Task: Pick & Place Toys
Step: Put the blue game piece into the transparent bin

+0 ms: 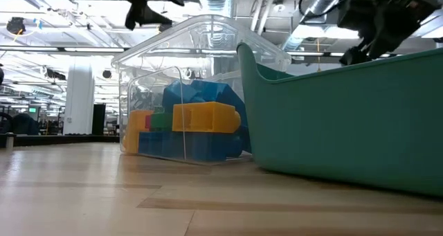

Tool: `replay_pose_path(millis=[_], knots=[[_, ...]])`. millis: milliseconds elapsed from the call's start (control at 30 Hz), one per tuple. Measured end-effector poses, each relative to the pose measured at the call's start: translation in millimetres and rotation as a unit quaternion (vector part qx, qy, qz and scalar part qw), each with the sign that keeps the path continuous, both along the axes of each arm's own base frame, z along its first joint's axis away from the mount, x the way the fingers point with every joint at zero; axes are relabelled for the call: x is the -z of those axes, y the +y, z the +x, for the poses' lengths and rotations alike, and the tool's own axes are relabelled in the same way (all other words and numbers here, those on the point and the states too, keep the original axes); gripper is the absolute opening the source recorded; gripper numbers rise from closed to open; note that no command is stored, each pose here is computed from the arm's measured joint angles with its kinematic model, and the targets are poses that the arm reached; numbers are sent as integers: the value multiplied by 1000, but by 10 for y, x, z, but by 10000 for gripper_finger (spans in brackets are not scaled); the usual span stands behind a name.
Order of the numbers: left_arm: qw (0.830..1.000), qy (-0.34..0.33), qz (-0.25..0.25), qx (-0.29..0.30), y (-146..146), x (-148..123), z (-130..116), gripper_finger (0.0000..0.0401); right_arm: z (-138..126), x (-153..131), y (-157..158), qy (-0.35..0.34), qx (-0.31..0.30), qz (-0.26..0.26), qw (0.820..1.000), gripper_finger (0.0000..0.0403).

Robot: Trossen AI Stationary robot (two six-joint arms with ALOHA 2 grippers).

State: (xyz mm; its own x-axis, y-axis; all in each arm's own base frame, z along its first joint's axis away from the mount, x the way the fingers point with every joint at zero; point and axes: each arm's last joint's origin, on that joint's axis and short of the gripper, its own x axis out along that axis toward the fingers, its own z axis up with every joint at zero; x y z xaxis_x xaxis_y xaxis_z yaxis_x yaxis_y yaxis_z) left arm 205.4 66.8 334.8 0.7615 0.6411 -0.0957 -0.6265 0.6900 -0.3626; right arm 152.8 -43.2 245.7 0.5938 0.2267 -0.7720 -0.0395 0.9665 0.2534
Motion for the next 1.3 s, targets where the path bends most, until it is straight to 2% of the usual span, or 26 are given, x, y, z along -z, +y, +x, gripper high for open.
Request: replay_pose_path(millis=[200,300,433,600,733,867,967,1067,1300], knots=[[996,-29,-82,-28,105,135,107,289,166,176,14,60,-5,25,998,316],[994,-33,-100,-40,147,166,115,289,242,280,36,87,-16,90,992,316],[991,-25,-122,-43,220,206,79,289,298,364,41,118,3,153,981,316],[989,1,-148,-27,329,260,9,289,422,460,81,146,30,181,972,316],[986,11,-167,-13,427,291,-42,289,552,631,145,200,65,199,957,316],[984,11,-179,5,513,297,-90,289,620,717,197,236,93,252,934,316],[985,16,-167,26,549,284,-106,289,559,794,208,298,168,232,911,314],[987,14,-156,35,565,267,-109,289,504,858,245,316,196,231,899,311],[987,13,-151,53,560,257,-103,289,500,955,476,297,203,239,902,310]])
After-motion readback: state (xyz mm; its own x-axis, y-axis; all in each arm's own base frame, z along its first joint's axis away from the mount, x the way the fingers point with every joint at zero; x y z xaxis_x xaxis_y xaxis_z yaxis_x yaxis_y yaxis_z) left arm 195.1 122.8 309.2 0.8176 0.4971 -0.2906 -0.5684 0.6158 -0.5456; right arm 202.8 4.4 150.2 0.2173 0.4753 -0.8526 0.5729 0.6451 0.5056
